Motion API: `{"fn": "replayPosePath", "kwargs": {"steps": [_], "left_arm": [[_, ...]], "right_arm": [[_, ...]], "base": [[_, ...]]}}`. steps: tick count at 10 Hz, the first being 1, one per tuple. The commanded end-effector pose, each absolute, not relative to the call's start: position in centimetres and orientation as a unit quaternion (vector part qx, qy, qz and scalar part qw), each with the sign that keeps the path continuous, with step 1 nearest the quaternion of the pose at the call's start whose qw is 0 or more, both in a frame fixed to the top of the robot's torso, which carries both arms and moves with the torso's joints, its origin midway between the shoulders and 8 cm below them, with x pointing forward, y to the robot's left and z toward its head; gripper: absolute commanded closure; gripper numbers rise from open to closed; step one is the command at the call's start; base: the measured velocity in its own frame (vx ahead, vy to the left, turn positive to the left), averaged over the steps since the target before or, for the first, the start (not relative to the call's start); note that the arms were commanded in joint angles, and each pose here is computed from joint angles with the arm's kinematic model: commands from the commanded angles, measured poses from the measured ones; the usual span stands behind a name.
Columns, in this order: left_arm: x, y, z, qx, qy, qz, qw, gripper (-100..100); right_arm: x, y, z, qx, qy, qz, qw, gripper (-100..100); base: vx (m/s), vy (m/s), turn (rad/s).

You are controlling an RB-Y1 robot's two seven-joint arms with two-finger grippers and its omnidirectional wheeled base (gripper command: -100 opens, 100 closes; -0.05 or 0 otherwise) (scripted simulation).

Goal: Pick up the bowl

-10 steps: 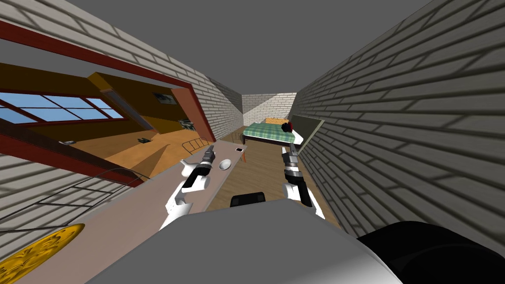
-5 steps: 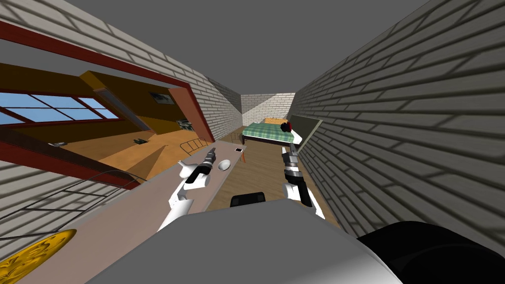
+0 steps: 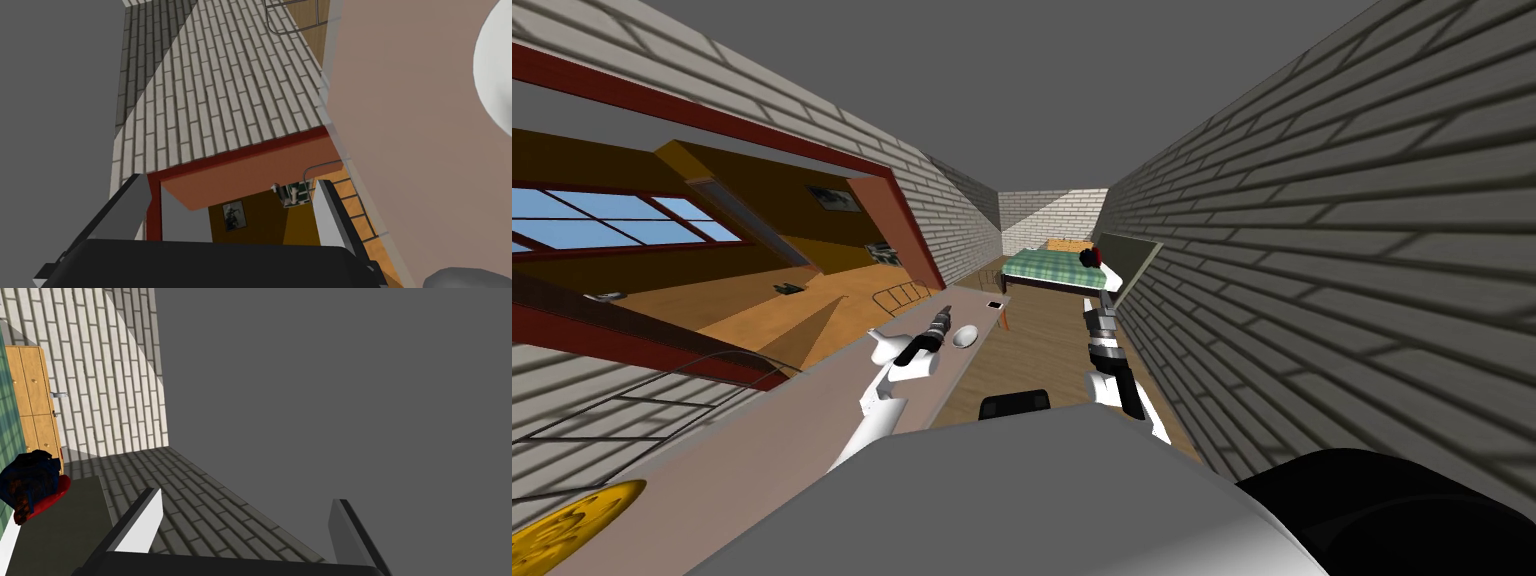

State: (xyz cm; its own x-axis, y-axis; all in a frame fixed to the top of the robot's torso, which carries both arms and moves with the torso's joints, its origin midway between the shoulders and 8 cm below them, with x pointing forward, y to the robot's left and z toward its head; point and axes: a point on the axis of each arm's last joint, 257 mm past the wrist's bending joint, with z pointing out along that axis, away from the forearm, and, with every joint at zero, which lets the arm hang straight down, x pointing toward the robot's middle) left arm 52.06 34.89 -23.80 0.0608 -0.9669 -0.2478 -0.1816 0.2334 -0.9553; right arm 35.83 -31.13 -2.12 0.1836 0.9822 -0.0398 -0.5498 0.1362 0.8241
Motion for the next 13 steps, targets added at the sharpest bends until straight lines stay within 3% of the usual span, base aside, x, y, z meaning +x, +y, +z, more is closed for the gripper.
{"fn": "replayPosePath", "kwargs": {"steps": [1, 13], "left_arm": [[52.4, 35.6, -26.0, -0.514, 0.592, -0.349, 0.512, -100], [49.2, 39.0, -38.3, -0.611, 0.653, -0.237, 0.379, -100]], "right_arm": [[35.8, -31.1, -2.1, 0.347, 0.311, 0.558, 0.686, 0], [35.8, -31.1, -2.1, 0.347, 0.311, 0.558, 0.686, 0]], "base": [[0.022, 0.003, -0.039], [0.029, 0.009, -0.038]]}}
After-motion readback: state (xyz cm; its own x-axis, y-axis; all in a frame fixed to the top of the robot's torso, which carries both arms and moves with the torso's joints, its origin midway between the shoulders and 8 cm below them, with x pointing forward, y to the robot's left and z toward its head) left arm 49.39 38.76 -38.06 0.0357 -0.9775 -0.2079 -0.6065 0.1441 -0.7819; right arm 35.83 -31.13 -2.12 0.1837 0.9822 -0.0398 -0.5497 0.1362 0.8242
